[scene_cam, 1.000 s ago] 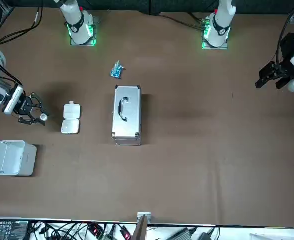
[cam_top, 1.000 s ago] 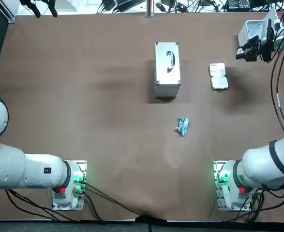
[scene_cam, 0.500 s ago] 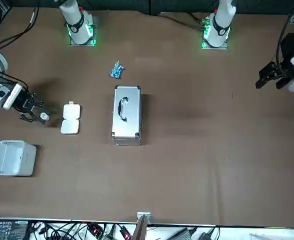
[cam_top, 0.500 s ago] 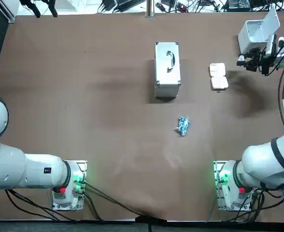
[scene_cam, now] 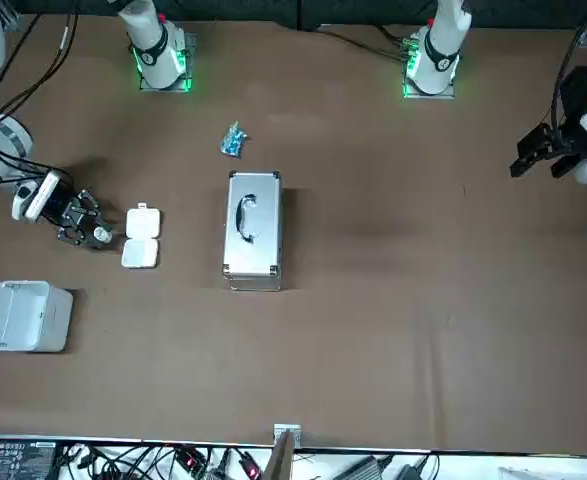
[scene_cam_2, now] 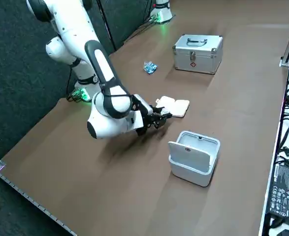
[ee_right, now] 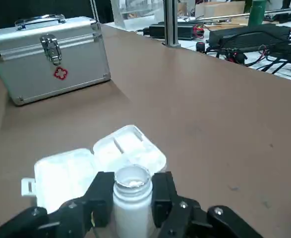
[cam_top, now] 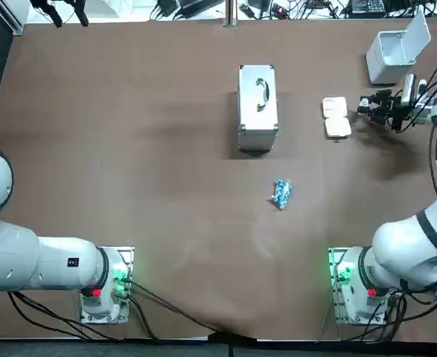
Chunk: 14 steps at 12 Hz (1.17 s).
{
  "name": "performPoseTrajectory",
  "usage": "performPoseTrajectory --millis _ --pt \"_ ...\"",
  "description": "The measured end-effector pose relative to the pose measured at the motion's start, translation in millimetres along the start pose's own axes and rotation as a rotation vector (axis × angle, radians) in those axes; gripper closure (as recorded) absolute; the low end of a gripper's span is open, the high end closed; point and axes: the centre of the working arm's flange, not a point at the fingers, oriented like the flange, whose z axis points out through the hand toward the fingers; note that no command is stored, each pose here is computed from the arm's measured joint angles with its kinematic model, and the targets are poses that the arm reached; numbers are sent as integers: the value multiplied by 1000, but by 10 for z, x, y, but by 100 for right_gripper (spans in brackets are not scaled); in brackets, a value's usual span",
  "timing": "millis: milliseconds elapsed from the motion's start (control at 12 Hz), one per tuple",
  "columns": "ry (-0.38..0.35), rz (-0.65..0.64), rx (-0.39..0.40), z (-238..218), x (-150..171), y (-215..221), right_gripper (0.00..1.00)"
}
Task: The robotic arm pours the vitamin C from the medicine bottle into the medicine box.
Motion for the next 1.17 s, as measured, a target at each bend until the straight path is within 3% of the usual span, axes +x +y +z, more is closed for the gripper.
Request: performPoseTrajectory --millis 1083,1167 --pt "36 6 -14 82 -380 118 57" --pt "37 5 -12 88 -388 132 40"
